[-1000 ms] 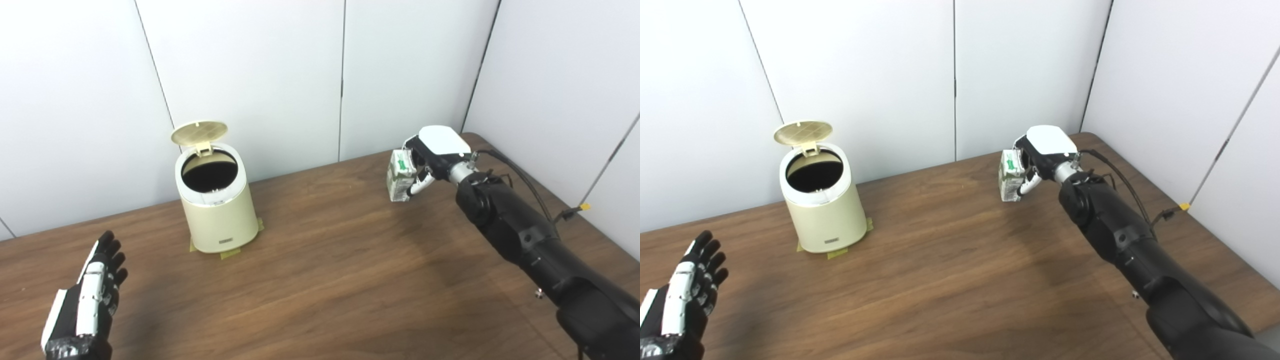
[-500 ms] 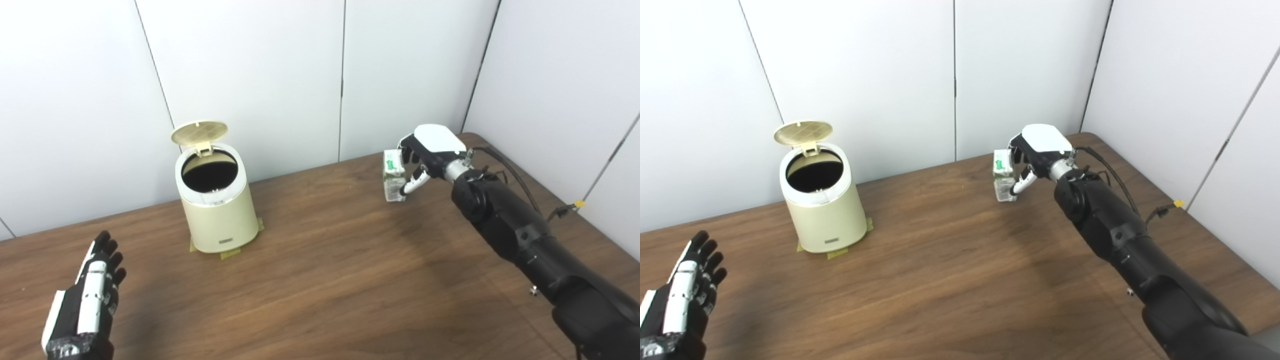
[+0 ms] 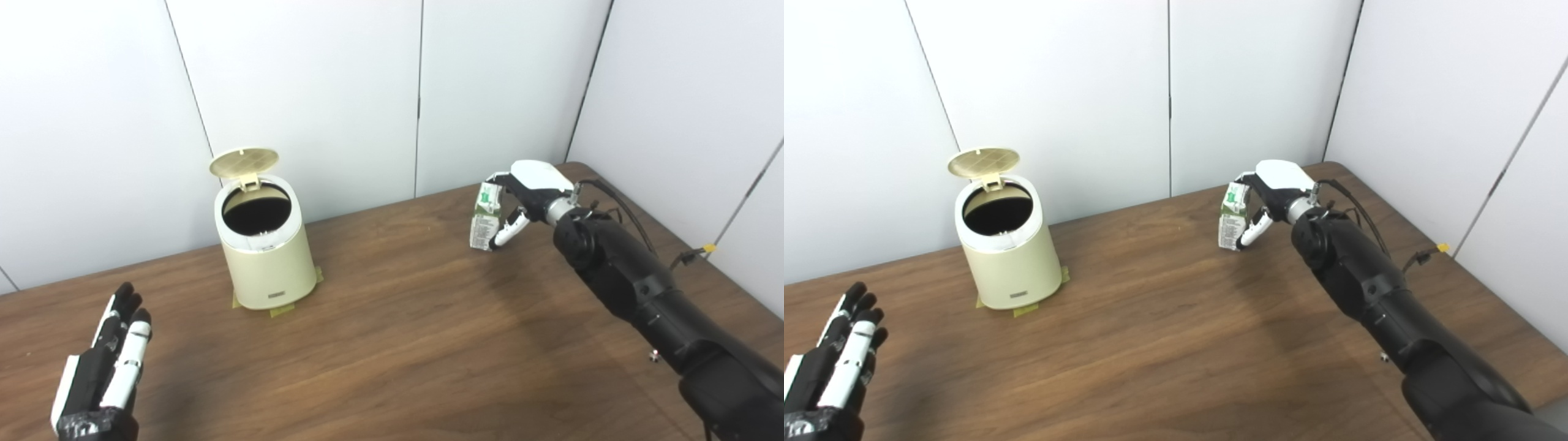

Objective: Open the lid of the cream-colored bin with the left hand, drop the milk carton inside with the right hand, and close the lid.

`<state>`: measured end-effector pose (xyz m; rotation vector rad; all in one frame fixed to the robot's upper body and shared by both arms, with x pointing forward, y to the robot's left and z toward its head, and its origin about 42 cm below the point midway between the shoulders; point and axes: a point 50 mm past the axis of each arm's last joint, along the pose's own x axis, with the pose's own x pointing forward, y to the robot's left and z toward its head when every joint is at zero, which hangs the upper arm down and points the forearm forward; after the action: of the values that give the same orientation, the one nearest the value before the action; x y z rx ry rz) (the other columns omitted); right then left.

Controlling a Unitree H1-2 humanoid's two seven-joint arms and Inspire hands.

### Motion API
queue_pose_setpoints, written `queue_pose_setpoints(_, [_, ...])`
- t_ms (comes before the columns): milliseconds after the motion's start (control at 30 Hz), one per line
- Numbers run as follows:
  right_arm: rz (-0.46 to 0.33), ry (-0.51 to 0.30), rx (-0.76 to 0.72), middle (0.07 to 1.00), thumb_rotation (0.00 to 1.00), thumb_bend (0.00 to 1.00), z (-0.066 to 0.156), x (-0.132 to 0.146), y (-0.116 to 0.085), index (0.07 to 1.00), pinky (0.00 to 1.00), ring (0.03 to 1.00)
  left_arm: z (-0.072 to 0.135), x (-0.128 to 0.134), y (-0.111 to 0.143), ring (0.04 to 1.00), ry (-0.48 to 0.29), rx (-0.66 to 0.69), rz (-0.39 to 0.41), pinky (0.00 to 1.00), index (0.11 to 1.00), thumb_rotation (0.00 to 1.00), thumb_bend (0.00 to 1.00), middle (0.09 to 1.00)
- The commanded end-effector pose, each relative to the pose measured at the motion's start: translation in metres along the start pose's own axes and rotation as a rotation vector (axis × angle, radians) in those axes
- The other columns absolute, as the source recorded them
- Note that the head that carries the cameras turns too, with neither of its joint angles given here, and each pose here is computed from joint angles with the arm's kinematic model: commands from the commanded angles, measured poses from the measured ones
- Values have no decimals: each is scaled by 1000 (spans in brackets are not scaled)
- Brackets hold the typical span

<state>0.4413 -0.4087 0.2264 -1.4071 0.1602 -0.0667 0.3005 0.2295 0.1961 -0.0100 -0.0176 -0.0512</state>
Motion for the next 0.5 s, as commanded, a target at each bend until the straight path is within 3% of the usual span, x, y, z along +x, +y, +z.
queue_pose_setpoints(0, [-99, -25, -6, 796, 223, 965, 2, 7, -41, 783, 667, 782, 19, 4, -2, 1000, -86, -5, 0, 1000, 1000, 496, 201, 1000])
queue_pose_setpoints(267, [-120, -36, 9, 775, 202, 963, -2, 5, -48, 773, 599, 740, 17, 5, -2, 1000, -80, 5, 10, 1000, 1000, 454, 187, 1000])
queue_pose_setpoints(467, [-158, -55, -1, 773, 182, 947, -3, 3, -55, 765, 629, 737, 13, 6, -2, 1000, -75, 5, 0, 1000, 1000, 461, 201, 1000])
